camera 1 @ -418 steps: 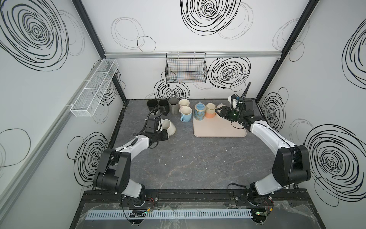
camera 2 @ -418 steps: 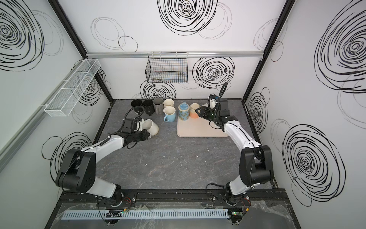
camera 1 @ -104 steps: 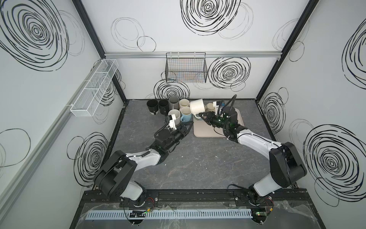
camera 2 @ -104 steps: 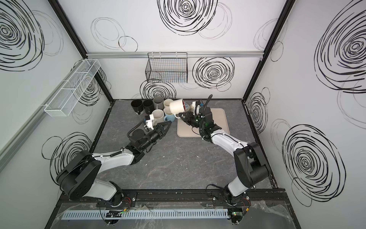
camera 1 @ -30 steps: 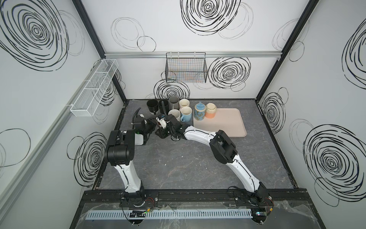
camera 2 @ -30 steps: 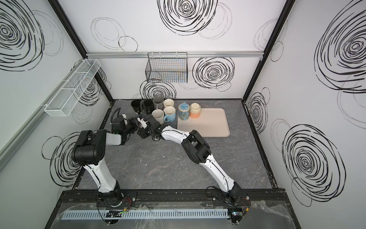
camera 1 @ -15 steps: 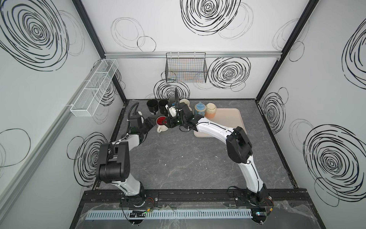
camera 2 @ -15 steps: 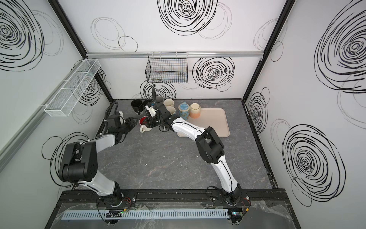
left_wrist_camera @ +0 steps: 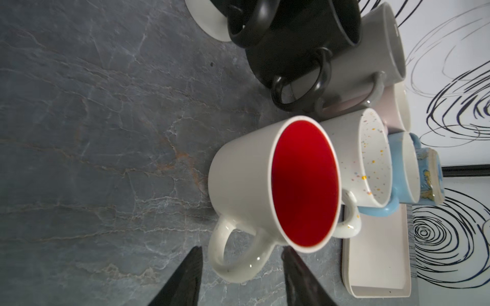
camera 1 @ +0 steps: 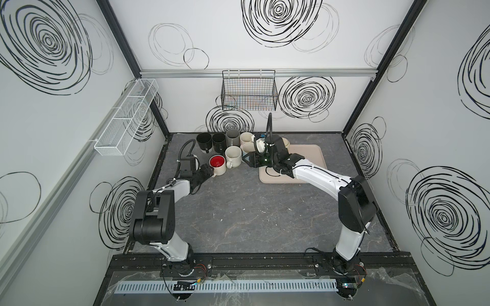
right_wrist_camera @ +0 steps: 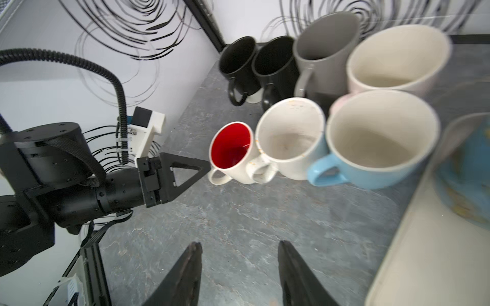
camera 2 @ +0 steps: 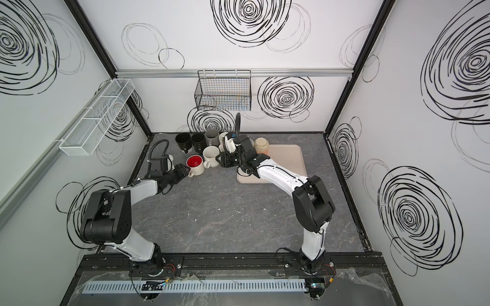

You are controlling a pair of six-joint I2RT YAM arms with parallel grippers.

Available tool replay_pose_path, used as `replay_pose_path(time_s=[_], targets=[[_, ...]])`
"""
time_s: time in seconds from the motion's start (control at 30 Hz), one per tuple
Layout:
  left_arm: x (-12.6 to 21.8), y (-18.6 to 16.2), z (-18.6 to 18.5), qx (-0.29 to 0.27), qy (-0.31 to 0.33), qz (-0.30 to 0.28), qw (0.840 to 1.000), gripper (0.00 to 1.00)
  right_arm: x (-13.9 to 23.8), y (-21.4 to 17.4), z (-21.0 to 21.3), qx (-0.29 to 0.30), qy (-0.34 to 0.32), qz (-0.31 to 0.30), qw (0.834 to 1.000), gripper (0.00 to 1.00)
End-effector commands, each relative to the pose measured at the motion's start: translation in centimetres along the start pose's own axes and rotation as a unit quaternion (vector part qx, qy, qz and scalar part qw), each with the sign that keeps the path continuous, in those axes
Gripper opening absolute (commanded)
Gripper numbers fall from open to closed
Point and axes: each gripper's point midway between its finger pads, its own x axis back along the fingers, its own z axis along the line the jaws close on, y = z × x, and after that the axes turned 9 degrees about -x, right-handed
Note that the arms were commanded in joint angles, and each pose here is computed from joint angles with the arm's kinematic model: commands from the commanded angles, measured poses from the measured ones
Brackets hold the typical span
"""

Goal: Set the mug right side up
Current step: 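Move the right gripper over the upside-down peach mug on the tray while left withdraws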

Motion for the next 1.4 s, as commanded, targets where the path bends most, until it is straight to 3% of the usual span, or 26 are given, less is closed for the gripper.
replay_pose_path(time_s=[0.0,0.43,0.67,0.87,1.13,1.37], targets=[[-0.7,2.8,-1.6,-0.001,-0.018,-0.035,0.999,0.50,2.6,2.2,-0.8,-0.008,-0.006,-0.040,0.999,0.51],[-3.7,4.9,-2.4,0.004,-0.019,-0.047,0.999,0.47,4.9,3.4,-6.8,-0.039,-0.056,-0.050,0.996,0.51],[-1.4,6.1,-3.2,-0.025,-0.011,-0.060,0.998,0.54,5.3,6.1,-13.5,-0.083,-0.135,-0.055,0.986,0.52],[1.4,6.6,-4.3,-0.063,0.000,-0.066,0.996,0.56,5.7,9.7,-19.9,-0.094,-0.179,-0.095,0.975,0.53],[3.4,5.7,-7.8,-0.105,-0.026,-0.068,0.992,0.56,2.2,14.7,-25.9,-0.089,-0.181,-0.105,0.974,0.53],[3.1,3.6,-11.1,-0.127,-0.063,-0.052,0.988,0.57,-1.8,14.5,-27.7,-0.082,-0.159,-0.063,0.982,0.53]])
